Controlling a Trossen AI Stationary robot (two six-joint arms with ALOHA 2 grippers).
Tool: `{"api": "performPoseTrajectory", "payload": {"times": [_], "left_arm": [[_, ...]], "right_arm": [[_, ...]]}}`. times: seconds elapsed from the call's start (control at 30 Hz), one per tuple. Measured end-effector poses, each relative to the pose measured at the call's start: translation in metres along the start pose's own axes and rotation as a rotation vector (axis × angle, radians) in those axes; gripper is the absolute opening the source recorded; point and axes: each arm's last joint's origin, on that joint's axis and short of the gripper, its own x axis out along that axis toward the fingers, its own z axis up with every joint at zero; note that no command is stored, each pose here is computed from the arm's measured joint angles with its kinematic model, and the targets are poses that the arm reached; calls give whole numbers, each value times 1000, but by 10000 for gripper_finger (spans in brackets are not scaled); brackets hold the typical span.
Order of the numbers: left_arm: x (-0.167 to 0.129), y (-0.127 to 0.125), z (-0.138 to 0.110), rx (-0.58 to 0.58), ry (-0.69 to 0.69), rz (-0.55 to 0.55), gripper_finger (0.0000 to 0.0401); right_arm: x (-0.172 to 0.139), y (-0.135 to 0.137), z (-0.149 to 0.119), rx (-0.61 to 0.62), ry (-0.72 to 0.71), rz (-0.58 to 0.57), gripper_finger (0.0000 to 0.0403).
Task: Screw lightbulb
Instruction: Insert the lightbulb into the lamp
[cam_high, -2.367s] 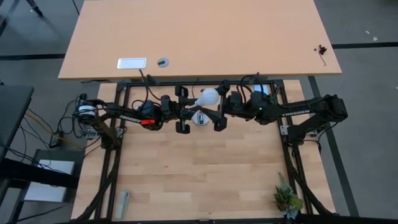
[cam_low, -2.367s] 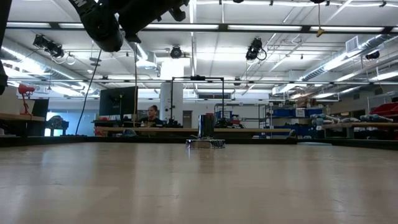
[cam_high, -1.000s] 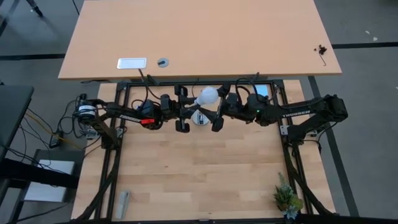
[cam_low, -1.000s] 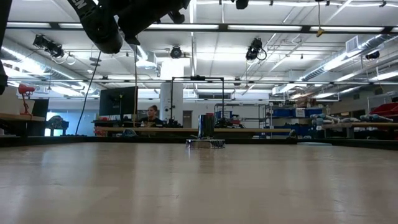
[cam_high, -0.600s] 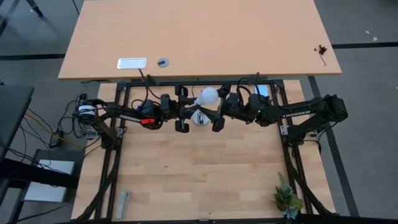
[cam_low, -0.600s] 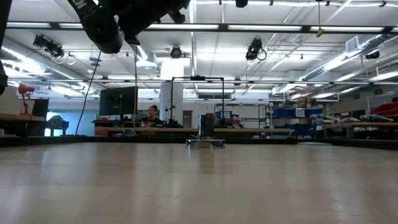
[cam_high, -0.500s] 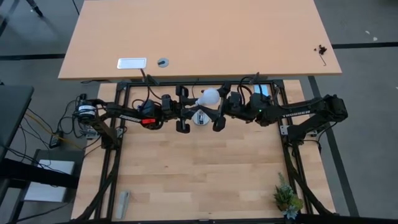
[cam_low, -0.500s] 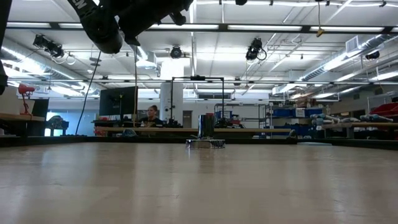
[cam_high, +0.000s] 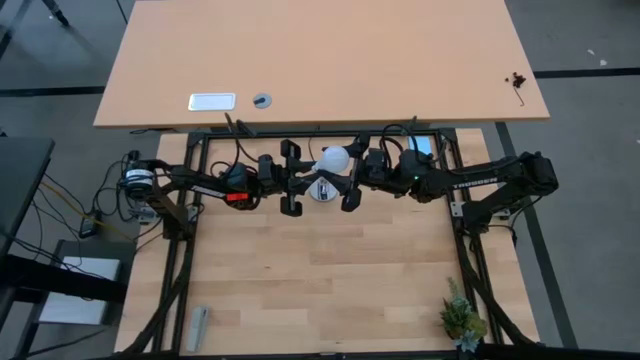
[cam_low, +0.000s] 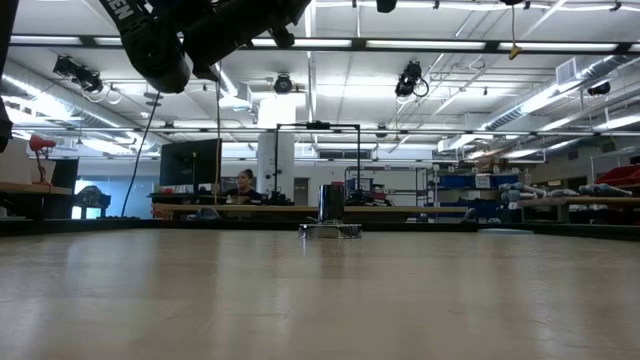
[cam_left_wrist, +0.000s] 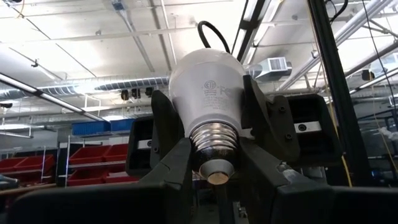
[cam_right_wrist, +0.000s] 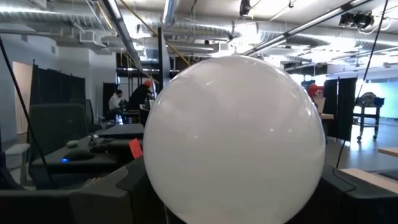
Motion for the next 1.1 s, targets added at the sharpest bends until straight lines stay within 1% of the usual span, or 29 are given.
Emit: {"api": "performPoseTrajectory", "payload": {"times": [0.2,0.27,0.33,0.47,0.53,0.63,0.73,0.83,0.9,1.0,1.1], "left_arm": [[0,1,-2,-4,26,8,93],[0,1,-4,0,43,11,108],[0,2,-6,17,70,21,131],[-4,4,-22,13,209,70,169],[-5,5,-25,20,252,101,177],[-8,6,-33,29,347,135,179],[-10,7,-39,39,414,162,175],[-14,7,-41,63,463,186,166],[-20,8,-43,68,495,199,155],[-28,11,-38,78,500,217,123],[-37,18,-31,80,509,246,77]], "right_arm": [[0,0,-1,-5,10,-6,260],[0,-1,-1,-7,15,-9,256],[0,-4,-2,-13,22,-17,254],[-1,-9,10,1,-44,-37,254],[0,-11,9,-7,-28,-43,254],[-2,-15,5,-24,19,-51,248],[-7,-21,12,-42,57,-74,240],[-12,-28,5,-67,174,-121,234],[-15,-32,5,-74,214,-135,233],[-18,-36,6,-71,252,-149,231],[-20,-39,-8,-61,318,-158,230]]}}
